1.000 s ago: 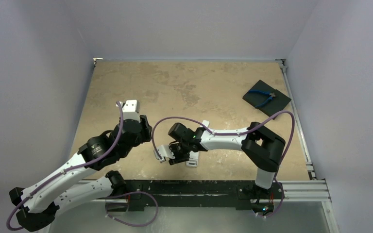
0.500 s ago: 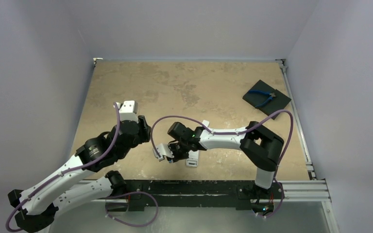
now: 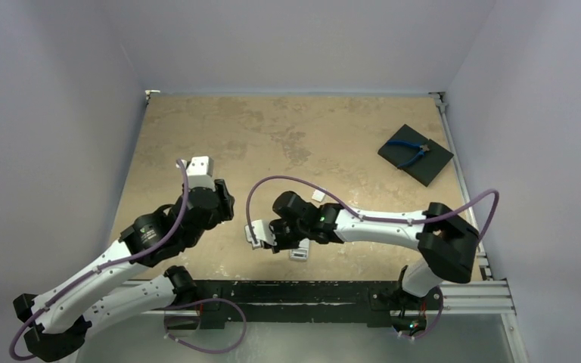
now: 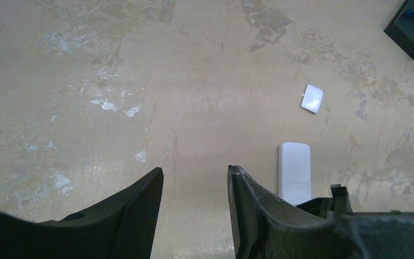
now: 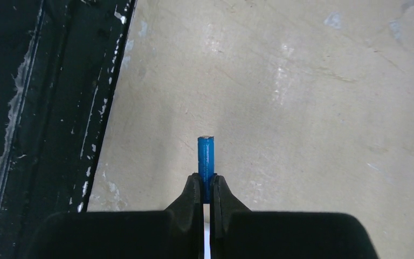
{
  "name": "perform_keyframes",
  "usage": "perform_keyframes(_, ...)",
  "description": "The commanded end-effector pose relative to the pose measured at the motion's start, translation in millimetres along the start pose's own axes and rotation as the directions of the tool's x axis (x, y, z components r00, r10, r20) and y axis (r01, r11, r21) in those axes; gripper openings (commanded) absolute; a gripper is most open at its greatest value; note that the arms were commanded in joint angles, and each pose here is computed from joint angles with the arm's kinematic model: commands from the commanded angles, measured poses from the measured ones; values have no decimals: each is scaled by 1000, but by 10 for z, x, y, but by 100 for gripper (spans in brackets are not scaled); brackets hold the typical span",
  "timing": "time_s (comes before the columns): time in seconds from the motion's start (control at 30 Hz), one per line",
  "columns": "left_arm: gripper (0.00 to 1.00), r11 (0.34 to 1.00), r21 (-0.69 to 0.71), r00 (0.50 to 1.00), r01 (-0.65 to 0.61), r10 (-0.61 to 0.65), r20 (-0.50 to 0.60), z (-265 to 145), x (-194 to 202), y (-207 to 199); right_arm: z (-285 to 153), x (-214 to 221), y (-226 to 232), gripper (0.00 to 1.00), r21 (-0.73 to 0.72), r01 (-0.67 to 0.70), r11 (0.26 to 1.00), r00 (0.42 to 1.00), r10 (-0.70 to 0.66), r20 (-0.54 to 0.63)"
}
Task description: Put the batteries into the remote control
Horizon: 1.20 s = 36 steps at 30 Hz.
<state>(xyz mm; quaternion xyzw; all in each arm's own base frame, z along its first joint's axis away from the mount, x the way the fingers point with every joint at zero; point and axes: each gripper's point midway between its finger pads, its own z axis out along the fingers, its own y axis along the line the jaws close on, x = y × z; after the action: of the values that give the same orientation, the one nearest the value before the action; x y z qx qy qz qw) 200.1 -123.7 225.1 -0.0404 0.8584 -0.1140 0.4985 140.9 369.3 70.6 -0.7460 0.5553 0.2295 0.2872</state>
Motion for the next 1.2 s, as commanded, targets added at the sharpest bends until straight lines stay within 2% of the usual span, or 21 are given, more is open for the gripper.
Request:
perform_keyframes(0.0,47,999,-36,1000,5,-5,6,32,-1,43,-251,-164,-66,0,99,-56,994,998,52,38)
perform_keyframes(0.3,47,1000,17,996,24,-22,-90,197,306,-144,-637,-82,7,0,189,-192,963,981,188,38)
perform_keyframes(0.6,47,987,130,970,90,-57,-238,414,855,-441,-771,394,94,0,302,-333,893,919,380,-110)
perform_keyframes(0.73,47,982,152,950,115,-64,-306,505,1118,-521,-803,475,74,0,344,-328,880,906,396,-148)
perform_keyframes(0.97,47,975,166,925,147,-76,-372,589,1402,-568,-720,605,138,0,319,-319,892,891,398,-221)
perform_keyframes(1.17,46,973,175,907,151,-66,-416,627,1585,-583,-671,614,150,0,305,-321,897,887,397,-234)
